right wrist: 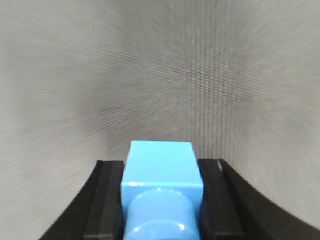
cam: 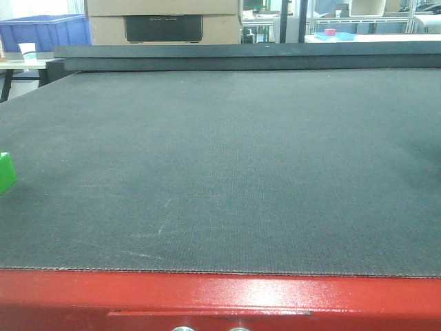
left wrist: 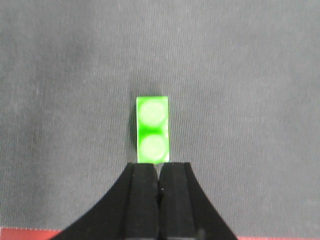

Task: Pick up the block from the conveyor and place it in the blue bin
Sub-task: 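Lift both held blocks up off the conveyor belt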

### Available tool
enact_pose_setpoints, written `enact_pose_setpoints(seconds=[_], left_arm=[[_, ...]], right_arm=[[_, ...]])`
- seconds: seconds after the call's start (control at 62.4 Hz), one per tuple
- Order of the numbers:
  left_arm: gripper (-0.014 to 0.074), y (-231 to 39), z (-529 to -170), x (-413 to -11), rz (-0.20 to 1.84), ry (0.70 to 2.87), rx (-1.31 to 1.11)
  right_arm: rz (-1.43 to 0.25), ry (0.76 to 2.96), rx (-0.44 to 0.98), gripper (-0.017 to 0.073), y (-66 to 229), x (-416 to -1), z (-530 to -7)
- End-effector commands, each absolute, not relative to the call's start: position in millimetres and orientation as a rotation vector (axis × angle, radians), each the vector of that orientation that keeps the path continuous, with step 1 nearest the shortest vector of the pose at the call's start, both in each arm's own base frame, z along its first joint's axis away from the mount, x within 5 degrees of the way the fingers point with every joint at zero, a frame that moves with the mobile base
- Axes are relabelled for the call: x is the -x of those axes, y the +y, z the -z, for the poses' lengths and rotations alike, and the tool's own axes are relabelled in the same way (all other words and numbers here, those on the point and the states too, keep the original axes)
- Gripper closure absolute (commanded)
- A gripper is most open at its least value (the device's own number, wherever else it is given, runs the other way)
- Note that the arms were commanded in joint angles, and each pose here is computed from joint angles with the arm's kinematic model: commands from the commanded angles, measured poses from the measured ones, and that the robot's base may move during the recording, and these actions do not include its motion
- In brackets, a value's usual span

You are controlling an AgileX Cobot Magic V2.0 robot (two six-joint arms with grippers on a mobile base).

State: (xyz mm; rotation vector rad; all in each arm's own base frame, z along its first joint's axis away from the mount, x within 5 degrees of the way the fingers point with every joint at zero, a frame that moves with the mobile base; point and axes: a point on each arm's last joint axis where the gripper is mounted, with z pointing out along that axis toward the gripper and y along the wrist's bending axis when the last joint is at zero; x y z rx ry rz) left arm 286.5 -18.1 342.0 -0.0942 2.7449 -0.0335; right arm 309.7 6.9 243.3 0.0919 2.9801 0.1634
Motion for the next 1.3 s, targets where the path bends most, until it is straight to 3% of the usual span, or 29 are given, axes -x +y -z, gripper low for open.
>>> enact_pose_setpoints(seconds=[0.0, 0.417, 0.497, 0.673, 0.769, 1.282], left_arm=[[0.0704, -23, -339, -293, -0.003, 2.736, 0.126], [0.0685, -28, -290, -322, -0.044, 2.889, 0.127], [0.0599, -29, -281, -324, -0.051, 2.916, 0.121], [0.0261, -29, -268, -327, -0.053, 2.932, 0.118], [0.0165, -29, -256, -330, -0.053, 2.970, 0.127], [0.0193, -32, -211, -349, -0.044, 3.050, 0.153]], right_arm=[[-0.185, 2.926, -0.108, 0.0727, 6, -304, -258], [-0.192, 2.892, -0.109, 0.0727, 7, -300, -266], [-0.192, 2.889, -0.109, 0.0727, 7, -301, -266], [-0.192, 2.889, -0.109, 0.0727, 7, -301, -266], [-0.192, 2.889, -0.109, 0.0727, 7, -301, -266], [-0.193, 2.895, -0.109, 0.0727, 7, -300, -266]])
